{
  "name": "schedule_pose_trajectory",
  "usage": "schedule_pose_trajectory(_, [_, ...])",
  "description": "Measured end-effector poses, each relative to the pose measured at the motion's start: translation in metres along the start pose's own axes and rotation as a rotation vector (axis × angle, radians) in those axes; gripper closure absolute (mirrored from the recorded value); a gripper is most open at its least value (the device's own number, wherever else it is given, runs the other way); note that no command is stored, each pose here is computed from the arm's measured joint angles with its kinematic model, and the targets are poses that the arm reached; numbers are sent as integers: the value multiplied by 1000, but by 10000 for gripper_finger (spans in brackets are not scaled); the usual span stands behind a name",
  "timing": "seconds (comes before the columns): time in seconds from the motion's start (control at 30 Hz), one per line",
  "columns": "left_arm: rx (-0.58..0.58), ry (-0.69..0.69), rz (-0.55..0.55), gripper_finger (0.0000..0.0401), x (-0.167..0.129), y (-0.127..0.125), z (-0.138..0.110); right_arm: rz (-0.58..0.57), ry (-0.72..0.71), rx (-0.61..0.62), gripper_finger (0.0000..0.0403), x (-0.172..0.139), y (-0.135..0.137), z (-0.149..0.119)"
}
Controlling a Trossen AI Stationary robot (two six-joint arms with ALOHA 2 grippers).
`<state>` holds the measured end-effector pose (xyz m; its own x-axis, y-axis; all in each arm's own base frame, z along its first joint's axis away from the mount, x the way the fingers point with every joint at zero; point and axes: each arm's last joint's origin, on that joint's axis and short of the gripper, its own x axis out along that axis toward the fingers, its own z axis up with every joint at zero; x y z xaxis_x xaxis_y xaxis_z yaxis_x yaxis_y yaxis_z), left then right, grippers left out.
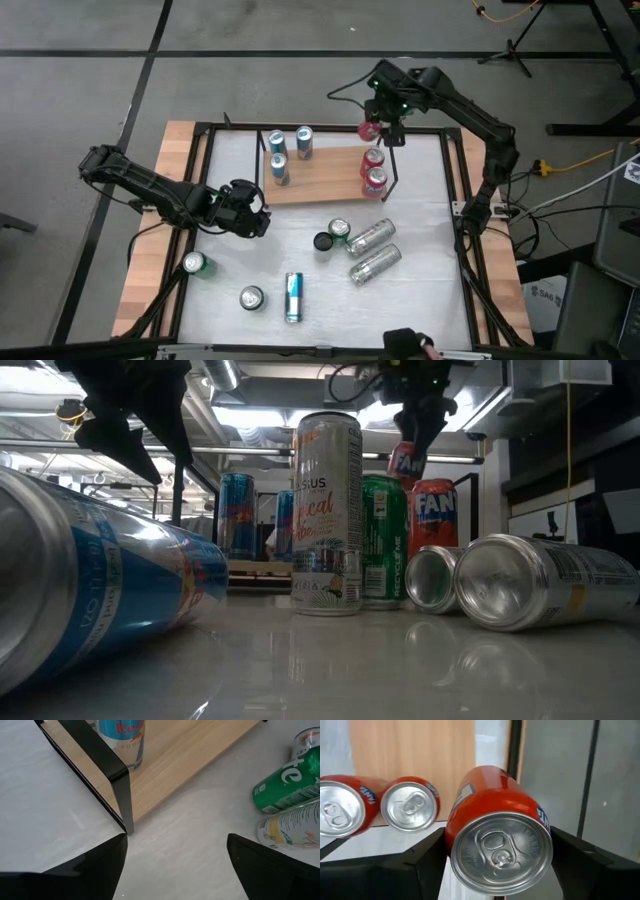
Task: Sort soda cans
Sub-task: Put the orange soda can on the shelf and align with the other orange soda cans
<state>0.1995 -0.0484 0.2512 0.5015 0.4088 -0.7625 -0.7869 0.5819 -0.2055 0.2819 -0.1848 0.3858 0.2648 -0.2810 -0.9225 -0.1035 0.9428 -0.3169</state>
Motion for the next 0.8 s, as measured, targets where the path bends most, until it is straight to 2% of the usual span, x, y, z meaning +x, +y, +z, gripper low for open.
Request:
schedule_pose_trajectory(0.5, [0, -4, 1, 66, 0, 0, 0, 91, 89, -32, 113, 47, -8, 10])
schedule_pose_trajectory(0.8, [0, -10, 4, 66, 0, 0, 0, 167, 101, 3, 114, 56, -14, 1])
